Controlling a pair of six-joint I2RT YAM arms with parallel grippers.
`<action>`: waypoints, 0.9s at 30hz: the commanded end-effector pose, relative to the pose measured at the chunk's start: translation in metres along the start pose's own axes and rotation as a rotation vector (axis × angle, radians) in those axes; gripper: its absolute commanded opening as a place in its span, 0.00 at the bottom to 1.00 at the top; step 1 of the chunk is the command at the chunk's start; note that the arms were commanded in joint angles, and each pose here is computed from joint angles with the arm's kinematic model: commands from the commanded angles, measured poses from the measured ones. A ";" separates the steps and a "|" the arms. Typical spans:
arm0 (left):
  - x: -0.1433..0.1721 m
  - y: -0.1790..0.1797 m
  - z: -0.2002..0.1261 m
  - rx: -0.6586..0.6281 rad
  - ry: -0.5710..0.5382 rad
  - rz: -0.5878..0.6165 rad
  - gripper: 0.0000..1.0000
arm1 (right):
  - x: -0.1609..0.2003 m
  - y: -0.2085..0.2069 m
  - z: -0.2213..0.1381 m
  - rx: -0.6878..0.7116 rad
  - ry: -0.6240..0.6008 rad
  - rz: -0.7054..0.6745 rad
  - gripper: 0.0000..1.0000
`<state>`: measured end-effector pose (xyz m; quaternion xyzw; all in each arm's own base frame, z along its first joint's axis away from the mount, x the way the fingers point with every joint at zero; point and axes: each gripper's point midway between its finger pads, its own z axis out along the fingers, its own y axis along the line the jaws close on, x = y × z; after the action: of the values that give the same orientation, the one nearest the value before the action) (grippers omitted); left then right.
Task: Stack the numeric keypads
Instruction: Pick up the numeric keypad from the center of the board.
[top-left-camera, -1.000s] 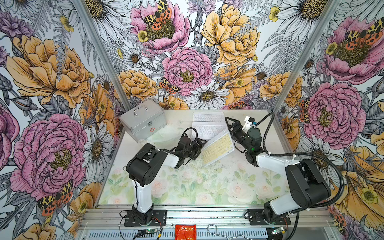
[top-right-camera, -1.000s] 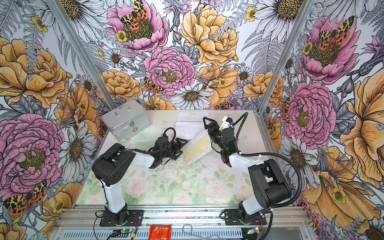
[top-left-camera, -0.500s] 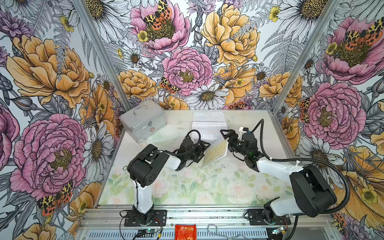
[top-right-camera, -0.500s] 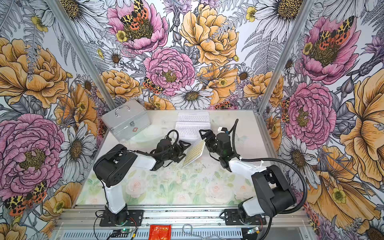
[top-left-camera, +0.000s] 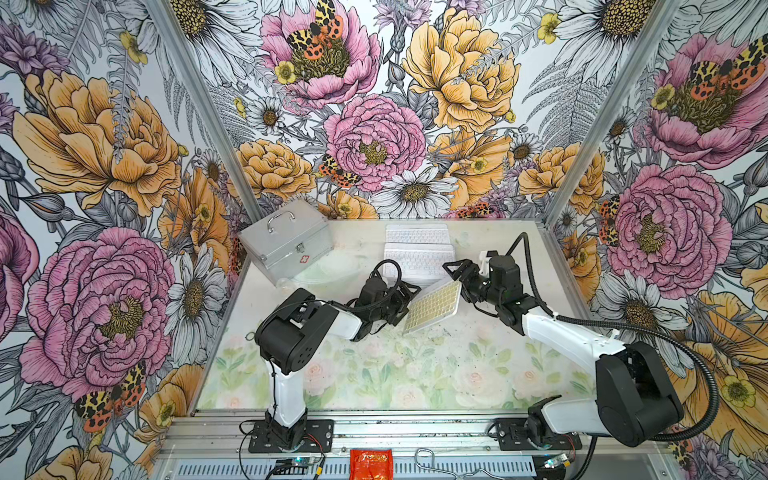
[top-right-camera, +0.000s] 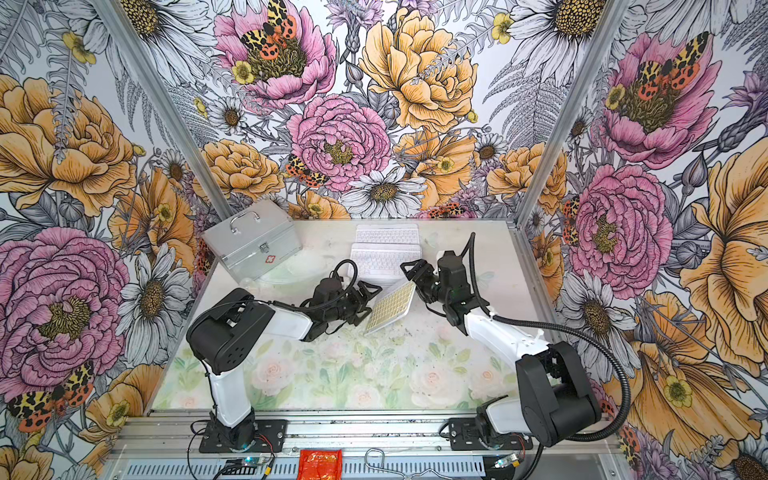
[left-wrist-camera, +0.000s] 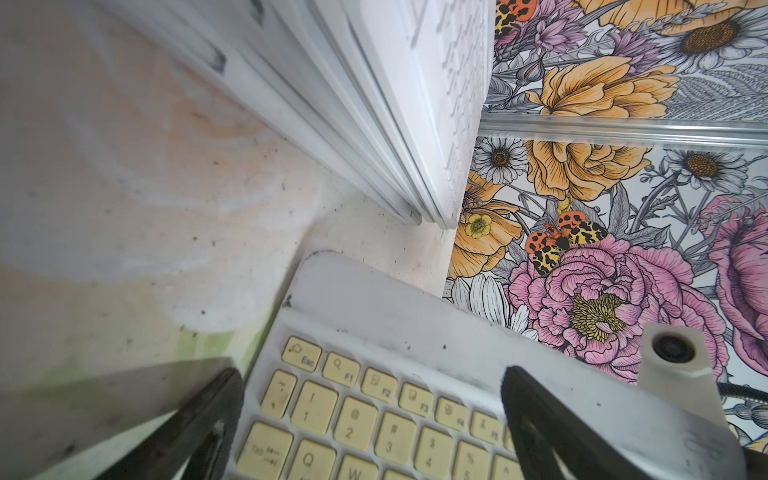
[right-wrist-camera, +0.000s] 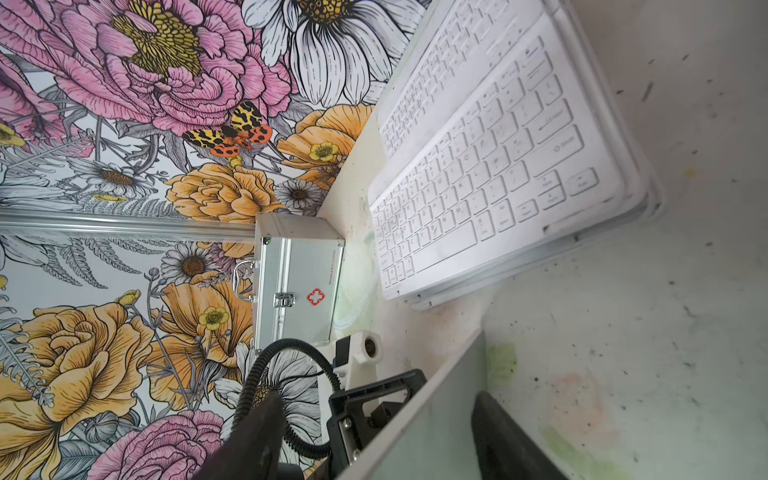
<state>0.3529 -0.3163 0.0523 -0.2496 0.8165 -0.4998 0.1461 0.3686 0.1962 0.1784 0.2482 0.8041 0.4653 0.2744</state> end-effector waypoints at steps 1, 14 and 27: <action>0.008 0.019 0.002 -0.047 0.037 -0.035 0.99 | 0.002 0.026 -0.010 -0.062 0.045 -0.042 0.69; 0.000 0.009 -0.006 -0.037 0.018 -0.031 0.99 | 0.002 0.056 -0.018 -0.135 0.137 -0.077 0.66; 0.000 0.010 -0.005 -0.040 0.016 -0.032 0.99 | -0.001 0.046 -0.028 -0.059 0.135 -0.153 0.42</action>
<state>0.3537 -0.3129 0.0522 -0.2548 0.8147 -0.5019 0.1392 0.3591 0.1996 0.2092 0.1750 0.8244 0.4829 0.2377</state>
